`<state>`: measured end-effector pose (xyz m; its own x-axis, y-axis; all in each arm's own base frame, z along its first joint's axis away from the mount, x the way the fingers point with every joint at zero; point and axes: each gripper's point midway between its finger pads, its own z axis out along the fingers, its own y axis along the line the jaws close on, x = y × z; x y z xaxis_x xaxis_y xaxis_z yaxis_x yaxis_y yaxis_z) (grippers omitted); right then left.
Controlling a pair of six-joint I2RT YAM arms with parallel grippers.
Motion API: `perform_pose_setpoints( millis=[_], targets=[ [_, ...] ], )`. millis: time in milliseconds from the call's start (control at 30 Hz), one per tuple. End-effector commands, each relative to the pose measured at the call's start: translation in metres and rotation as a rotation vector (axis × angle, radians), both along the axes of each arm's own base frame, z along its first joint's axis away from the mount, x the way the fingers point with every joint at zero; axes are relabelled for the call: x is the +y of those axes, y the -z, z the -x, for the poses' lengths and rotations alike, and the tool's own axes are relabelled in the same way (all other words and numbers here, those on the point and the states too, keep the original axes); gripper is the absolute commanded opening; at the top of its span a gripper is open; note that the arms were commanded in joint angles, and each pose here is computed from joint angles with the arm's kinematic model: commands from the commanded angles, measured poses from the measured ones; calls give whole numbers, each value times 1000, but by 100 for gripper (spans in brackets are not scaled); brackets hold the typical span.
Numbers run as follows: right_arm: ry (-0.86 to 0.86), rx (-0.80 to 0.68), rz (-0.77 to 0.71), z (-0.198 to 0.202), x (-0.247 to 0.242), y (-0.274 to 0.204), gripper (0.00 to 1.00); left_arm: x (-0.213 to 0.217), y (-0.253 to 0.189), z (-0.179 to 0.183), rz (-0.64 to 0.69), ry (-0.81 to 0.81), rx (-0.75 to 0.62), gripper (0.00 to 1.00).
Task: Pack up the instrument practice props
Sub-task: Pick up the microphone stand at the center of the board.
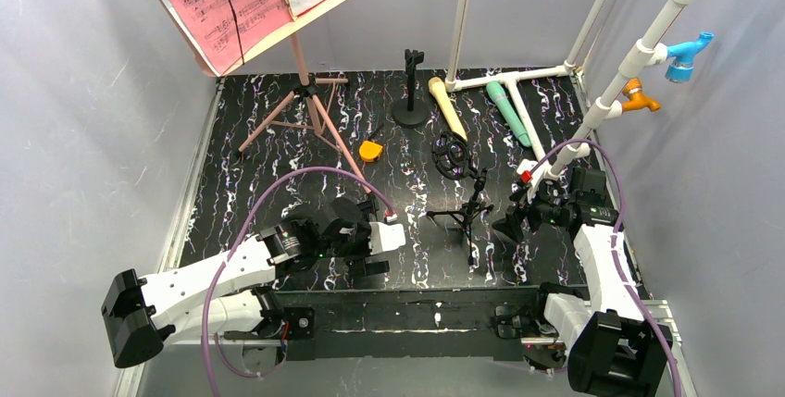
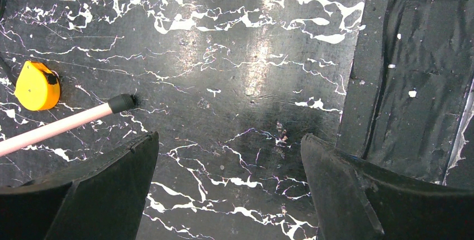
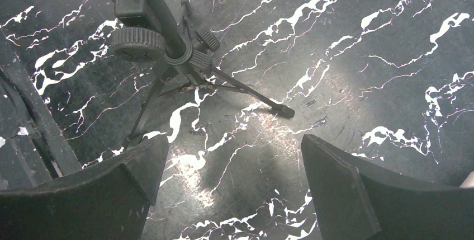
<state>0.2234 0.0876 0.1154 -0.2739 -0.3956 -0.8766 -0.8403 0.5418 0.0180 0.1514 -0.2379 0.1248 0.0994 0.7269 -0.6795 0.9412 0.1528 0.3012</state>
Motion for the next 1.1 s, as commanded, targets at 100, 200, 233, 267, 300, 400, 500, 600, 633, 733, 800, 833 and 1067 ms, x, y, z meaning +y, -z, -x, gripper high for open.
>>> perform_pose_setpoints(
  millis=[100,200,233,267,300,400,500,600,633,733,800,833,1067],
  targets=[
    [-16,-15,-18,3,3,-4,99,-4,-10,-1,13,11,1,98],
    [-16,-15,-19,3,3,-3,98,-3,-10,-1,13,11,1,98],
    [-16,-16,-18,3,3,-4,98,-4,-10,-1,13,11,1,98],
    [-17,-16,-19,3,3,-4,98,-4,-10,-1,13,11,0,98],
    [-17,-16,-19,3,3,-4,98,-3,-9,-1,12,11,1,98],
    [-16,-15,-19,3,3,-4,98,-3,-9,-1,12,11,1,98],
    [-16,-14,-20,3,3,-4,98,-3,-9,-1,11,11,2,98],
    [-15,-15,-20,3,3,-4,98,-3,-9,0,11,12,3,98],
    [-15,-14,-20,3,3,-4,98,-3,-9,0,11,12,3,98],
    [-16,-14,-19,3,3,-4,98,-3,-8,0,8,12,5,98],
    [-16,-16,-19,3,3,-4,99,-3,-8,0,7,12,6,98],
    [-16,-16,-19,3,3,-4,98,-3,-8,0,8,13,6,98],
    [-15,-16,-19,3,3,-4,98,-3,-8,0,6,13,8,98]
  ],
)
